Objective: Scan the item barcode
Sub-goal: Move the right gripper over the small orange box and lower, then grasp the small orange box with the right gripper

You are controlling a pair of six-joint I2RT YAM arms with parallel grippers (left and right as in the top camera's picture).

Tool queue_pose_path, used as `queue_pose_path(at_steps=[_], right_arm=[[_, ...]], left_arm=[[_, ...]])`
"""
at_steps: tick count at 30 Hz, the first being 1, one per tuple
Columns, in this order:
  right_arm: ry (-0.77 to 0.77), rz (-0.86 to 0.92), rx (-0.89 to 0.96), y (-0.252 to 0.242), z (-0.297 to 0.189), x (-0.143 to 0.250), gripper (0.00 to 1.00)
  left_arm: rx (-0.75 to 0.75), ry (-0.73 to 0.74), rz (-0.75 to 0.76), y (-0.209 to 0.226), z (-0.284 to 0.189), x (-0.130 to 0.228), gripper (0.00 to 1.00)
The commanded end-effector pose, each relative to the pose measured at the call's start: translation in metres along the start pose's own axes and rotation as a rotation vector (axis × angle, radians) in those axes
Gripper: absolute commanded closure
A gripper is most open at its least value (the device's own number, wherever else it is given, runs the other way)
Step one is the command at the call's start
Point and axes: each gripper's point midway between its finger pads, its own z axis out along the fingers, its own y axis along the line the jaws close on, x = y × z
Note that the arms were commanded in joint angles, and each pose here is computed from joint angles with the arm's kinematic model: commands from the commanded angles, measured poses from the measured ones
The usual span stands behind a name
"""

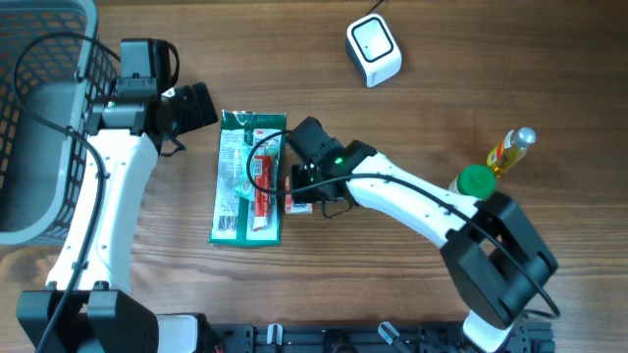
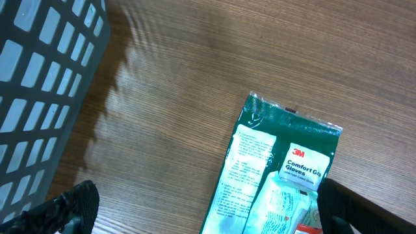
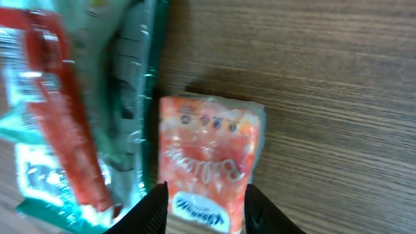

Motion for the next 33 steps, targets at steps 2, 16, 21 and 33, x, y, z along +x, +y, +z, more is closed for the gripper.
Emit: queue_pose_path(at_steps=[2, 16, 21, 33], right_arm=[[0.033, 0.025, 0.051, -0.013, 0.019, 0.007, 0.62], [0.052, 0.036, 0.066, -0.017, 0.026, 0.011, 0.67], [0.081, 0.059, 0.076, -0.021, 0.036, 0.016, 0.7], [0.067, 0.061, 0.109, -0.054, -0.01, -0.007, 0.96]], left_arm=[[-0.006, -0.007, -0.014, 0.002, 0.0, -0.003, 0.0], [-0.006, -0.007, -0.014, 0.002, 0.0, -0.003, 0.0], [-0.006, -0.007, -0.014, 0.002, 0.0, -0.003, 0.0], [-0.006, -0.007, -0.014, 0.002, 0.0, -0.003, 0.0]])
